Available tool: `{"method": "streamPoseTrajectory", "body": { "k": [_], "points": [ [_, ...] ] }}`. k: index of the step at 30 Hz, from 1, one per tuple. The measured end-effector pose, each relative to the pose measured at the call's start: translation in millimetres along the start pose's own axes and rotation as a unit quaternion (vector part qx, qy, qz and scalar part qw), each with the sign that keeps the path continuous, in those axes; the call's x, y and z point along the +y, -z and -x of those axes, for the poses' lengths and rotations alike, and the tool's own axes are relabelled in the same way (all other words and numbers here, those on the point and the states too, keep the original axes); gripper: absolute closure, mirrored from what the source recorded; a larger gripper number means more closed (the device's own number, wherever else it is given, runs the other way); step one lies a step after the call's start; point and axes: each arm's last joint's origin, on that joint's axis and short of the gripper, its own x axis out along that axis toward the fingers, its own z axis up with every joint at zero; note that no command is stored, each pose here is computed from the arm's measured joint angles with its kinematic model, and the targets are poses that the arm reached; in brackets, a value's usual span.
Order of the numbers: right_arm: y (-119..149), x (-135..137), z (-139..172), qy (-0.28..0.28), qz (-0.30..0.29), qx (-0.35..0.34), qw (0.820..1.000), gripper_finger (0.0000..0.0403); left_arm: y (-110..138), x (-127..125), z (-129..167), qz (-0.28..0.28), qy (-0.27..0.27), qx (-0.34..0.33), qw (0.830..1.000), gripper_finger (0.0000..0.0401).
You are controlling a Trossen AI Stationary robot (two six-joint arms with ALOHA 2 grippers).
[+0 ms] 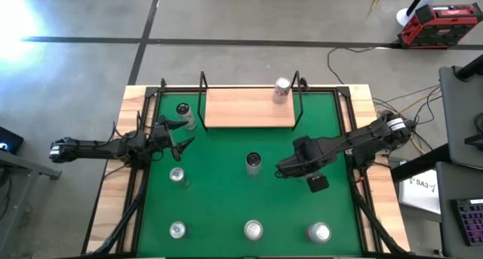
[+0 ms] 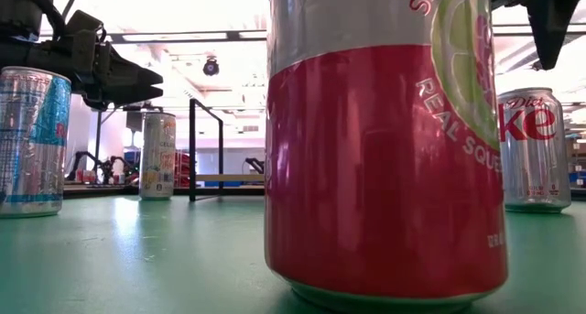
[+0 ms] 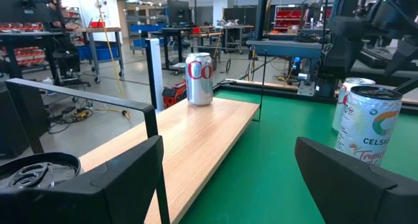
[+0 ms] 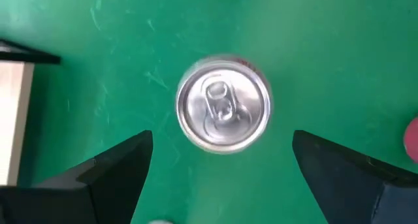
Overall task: Place canned beverage on shelf
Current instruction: Put the silver soda can on the shelf aligned with the other silver soda can
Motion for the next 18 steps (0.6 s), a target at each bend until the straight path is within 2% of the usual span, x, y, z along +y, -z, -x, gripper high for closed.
{"method": "streamPoseTrajectory", "body": {
  "k": [3,18],
  "points": [
    [-4.8,2.1,-6.8,0.002,-0.004,-0.004,1.0,0.0044,0.0,0.0,0.0,0.0,0.0,0.0,1.0,0.0069],
    [-38.3,3.2,-48.5,0.015,-0.018,0.117,0.993,0.0044,0.0,0.0,0.0,0.0,0.0,0.0,1.0,0.0069]
  ]
}}
